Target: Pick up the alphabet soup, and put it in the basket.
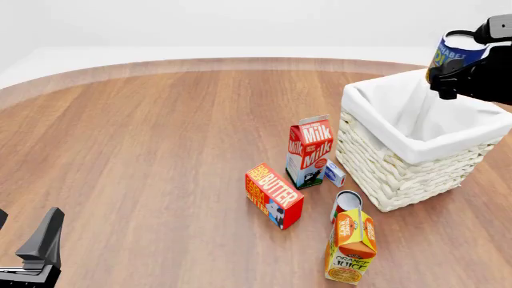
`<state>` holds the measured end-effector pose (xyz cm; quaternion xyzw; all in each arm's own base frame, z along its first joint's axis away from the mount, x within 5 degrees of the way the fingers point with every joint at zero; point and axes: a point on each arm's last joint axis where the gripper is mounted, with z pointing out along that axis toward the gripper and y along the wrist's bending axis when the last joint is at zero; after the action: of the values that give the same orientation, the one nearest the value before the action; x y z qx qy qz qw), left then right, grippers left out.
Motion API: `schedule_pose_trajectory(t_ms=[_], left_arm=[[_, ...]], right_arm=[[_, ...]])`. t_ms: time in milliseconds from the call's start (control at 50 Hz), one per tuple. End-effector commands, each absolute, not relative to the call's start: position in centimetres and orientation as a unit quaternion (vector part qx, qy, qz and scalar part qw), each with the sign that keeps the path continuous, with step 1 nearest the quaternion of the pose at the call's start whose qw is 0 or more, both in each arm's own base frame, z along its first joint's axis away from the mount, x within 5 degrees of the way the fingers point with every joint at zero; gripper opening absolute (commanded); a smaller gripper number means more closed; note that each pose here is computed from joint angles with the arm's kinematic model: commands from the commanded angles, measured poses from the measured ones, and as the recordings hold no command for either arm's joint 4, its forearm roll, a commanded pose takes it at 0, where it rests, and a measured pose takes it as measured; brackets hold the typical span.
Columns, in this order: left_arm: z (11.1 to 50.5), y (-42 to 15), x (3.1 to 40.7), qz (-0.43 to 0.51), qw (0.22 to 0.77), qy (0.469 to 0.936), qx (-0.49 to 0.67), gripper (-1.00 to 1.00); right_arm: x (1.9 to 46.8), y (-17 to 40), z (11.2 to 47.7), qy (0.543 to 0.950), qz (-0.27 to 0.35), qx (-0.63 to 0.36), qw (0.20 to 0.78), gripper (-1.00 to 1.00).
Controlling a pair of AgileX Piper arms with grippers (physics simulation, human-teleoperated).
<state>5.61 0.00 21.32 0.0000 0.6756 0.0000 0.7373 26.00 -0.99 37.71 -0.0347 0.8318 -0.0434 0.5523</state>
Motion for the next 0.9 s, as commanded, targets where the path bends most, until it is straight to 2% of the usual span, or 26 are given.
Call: schedule_pose_trajectory(t_ms=[20, 900], left_arm=[[21.3, 0.0, 5.6, 0.0, 0.737, 0.676, 0.0, 1.0], [21.3, 0.0, 5.6, 0.0, 0.737, 0.676, 0.0, 1.0]], right_arm=[[27.1, -1.5, 37.2, 0.836, -0.043, -0.02, 0.547, -1.0], [30.6, -2.8, 35.2, 0.872, -0.064, -0.036, 0.485, -1.0]])
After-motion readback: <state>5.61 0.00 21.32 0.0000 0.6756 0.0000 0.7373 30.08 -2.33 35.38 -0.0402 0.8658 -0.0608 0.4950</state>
